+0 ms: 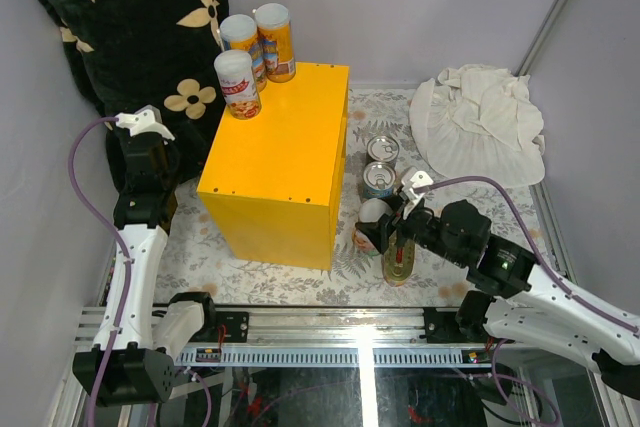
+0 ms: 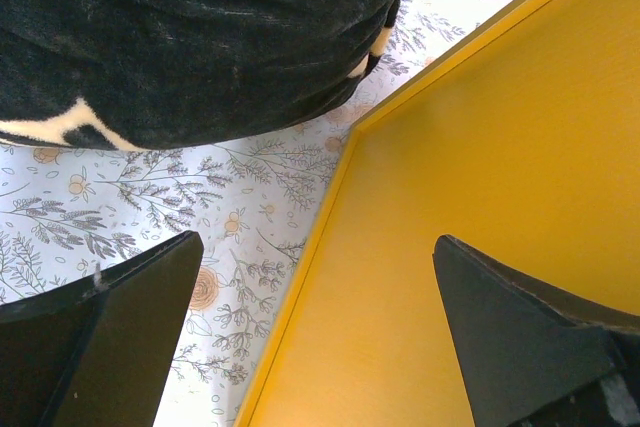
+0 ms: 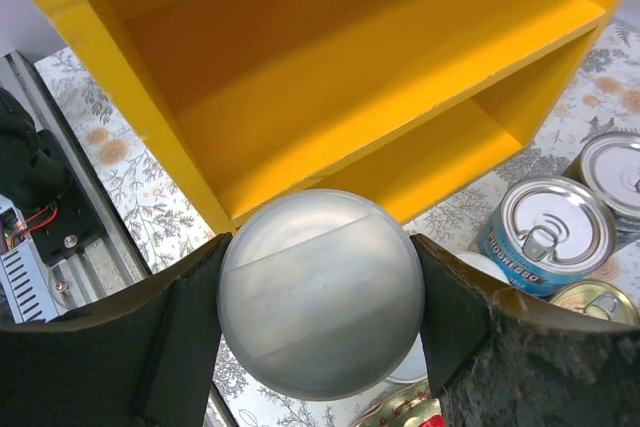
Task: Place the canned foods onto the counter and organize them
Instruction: Pick up the canned food from the center of the board, then place the canned food on the counter.
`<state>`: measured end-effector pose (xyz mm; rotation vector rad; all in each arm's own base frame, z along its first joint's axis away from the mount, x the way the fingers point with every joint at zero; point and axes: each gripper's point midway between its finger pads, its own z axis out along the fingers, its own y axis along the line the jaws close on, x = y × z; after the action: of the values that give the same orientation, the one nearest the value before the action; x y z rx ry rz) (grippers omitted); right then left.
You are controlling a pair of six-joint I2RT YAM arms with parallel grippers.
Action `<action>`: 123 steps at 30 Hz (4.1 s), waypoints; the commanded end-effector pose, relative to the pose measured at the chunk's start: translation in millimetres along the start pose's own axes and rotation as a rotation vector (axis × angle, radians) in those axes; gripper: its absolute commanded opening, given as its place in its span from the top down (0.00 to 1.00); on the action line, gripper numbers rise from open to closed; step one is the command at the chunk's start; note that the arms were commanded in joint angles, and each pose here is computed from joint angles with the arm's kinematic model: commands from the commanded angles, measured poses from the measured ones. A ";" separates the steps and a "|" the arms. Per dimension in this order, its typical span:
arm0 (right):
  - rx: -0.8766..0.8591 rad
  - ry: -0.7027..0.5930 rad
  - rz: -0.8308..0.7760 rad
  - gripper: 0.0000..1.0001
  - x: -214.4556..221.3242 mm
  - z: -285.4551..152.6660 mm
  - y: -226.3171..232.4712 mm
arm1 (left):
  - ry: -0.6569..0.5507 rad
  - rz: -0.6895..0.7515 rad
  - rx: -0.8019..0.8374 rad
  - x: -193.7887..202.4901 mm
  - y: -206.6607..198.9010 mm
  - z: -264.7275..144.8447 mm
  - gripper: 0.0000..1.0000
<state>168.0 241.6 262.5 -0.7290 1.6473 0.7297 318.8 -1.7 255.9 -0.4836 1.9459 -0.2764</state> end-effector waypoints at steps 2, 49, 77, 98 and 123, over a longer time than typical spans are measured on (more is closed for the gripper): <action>0.010 -0.211 -0.027 1.00 -93.4 -13.1 1.6 | -0.025 -0.002 0.032 -3.4 -6.2 -4.2 0.00; 0.015 -0.356 -0.089 1.00 -302.3 88.6 24.6 | -0.046 0.008 0.071 -9.9 -14.5 -12.2 0.00; 0.003 -0.265 -0.061 0.11 -207.4 102.6 -6.8 | -0.028 0.008 0.089 -5.0 -17.3 -10.5 0.00; 0.042 -0.308 -0.006 0.37 -211.3 172.3 -49.1 | -0.008 0.009 0.077 -1.0 -14.5 -4.1 0.00; -0.072 -0.317 0.049 0.41 -218.1 206.9 -38.4 | 0.005 0.009 0.078 0.9 -14.9 -1.3 0.00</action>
<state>366.2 396.7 392.3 -0.6046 1.4734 0.8349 317.3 -9.2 258.7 -0.4573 1.9465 -0.3201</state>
